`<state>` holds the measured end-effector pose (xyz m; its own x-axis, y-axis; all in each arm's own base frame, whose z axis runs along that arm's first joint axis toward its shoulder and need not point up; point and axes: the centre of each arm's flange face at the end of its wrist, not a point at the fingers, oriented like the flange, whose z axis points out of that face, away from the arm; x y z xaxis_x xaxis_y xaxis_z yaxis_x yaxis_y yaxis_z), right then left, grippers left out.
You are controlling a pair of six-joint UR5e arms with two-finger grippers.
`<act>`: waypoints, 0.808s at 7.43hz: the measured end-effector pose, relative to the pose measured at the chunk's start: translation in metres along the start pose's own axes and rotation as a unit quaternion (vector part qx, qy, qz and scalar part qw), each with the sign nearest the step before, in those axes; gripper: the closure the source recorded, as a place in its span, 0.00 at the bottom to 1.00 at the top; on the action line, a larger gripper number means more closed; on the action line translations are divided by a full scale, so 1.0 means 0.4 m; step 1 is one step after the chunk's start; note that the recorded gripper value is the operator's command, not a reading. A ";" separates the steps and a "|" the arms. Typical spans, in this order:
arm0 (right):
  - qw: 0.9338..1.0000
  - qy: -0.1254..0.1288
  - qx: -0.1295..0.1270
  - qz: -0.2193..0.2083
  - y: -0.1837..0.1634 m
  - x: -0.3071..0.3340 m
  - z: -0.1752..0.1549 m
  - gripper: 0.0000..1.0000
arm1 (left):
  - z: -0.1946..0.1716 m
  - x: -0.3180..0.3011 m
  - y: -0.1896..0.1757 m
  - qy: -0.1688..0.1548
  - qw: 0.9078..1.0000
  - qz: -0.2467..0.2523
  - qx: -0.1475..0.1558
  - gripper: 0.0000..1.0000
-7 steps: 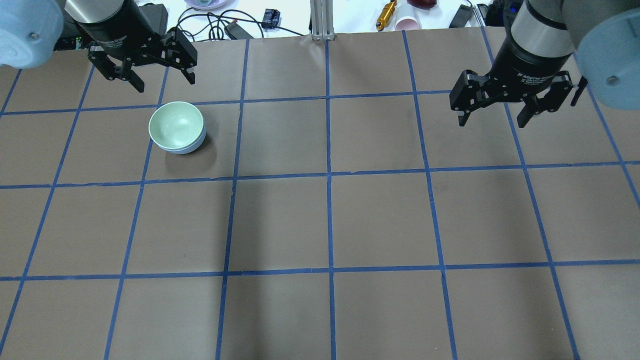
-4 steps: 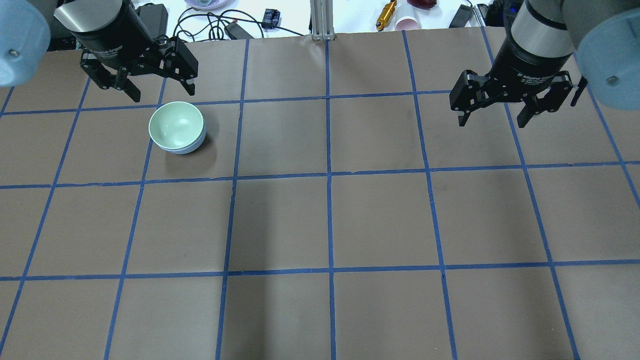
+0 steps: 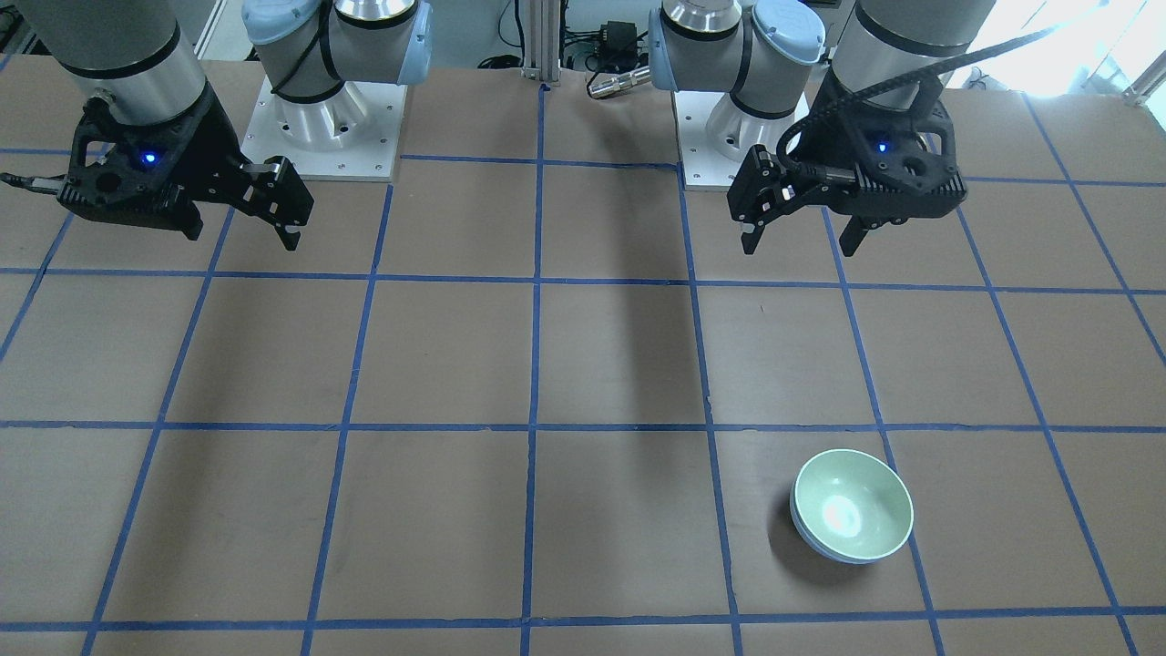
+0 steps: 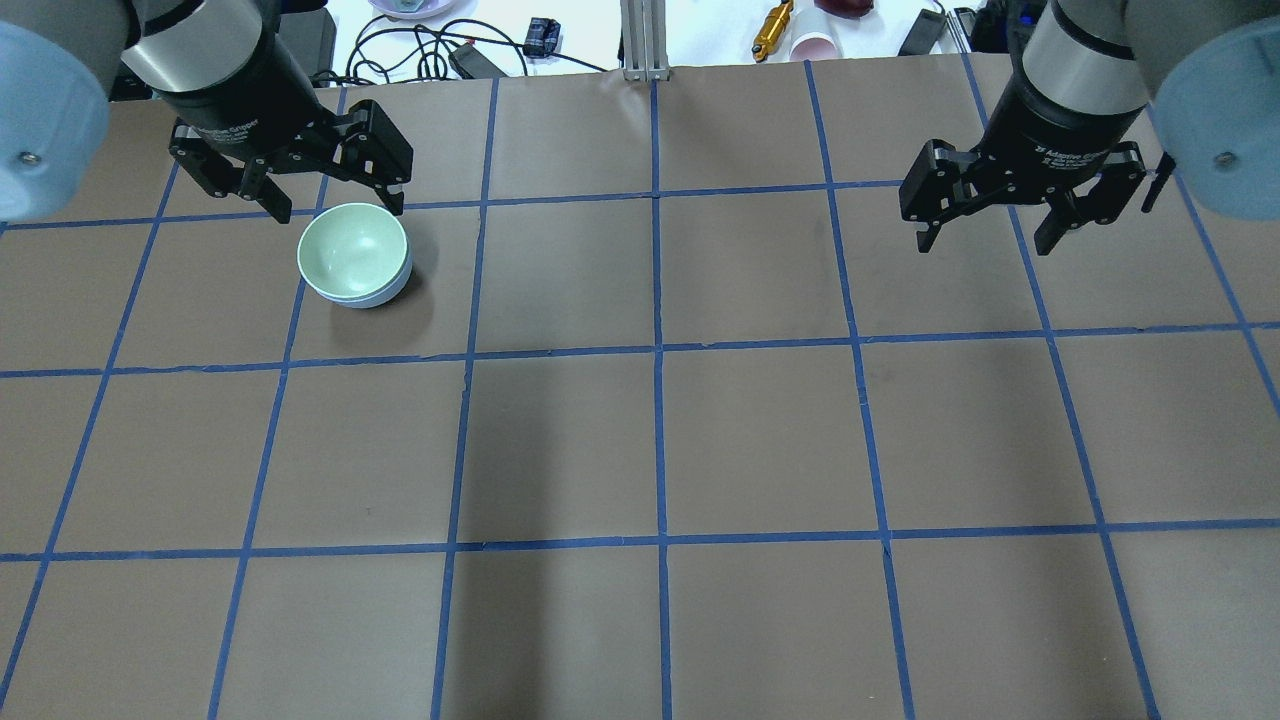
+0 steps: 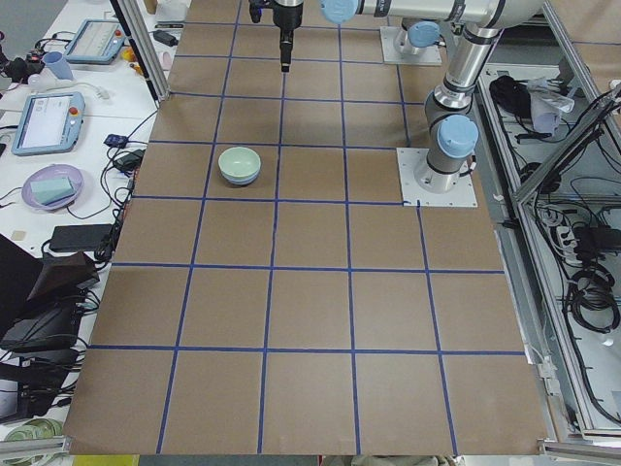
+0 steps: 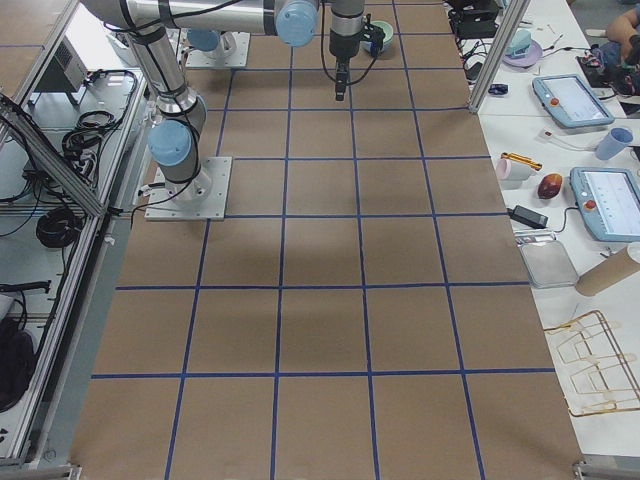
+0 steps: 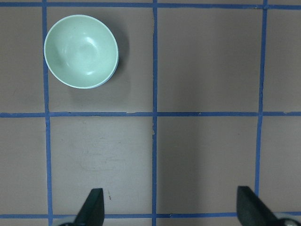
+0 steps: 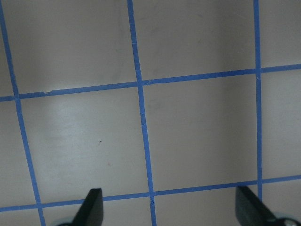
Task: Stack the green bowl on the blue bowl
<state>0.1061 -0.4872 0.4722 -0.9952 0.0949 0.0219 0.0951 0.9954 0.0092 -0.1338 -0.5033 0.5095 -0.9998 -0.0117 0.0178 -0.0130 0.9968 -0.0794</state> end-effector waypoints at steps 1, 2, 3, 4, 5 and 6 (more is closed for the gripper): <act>1.000 0.000 0.000 0.000 0.000 0.000 0.000 0.00 | -0.001 0.000 0.002 -0.001 1.000 0.001 0.000 0.00; 1.000 0.000 0.000 0.000 0.000 0.000 0.000 0.00 | -0.006 -0.004 0.002 -0.005 1.000 0.001 0.002 0.00; 1.000 0.000 0.000 0.000 0.000 0.000 0.000 0.00 | -0.012 -0.010 0.002 -0.010 1.000 0.001 0.004 0.00; 1.000 0.000 0.000 0.000 0.000 0.000 0.000 0.00 | -0.011 -0.011 0.003 -0.011 1.000 0.001 0.004 0.00; 1.000 0.000 0.000 0.000 0.000 0.000 0.000 0.00 | -0.006 -0.011 0.004 -0.012 1.000 0.001 0.002 0.00; 1.000 0.000 0.000 0.000 0.000 0.000 0.000 0.00 | -0.001 -0.011 0.003 -0.012 1.000 0.001 0.000 0.00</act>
<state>0.1062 -0.4872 0.4722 -0.9953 0.0949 0.0212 0.0951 0.9954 0.0092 -0.1294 -0.5019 0.5096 -0.9999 -0.0107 -0.0068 -0.0102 0.9968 -0.0792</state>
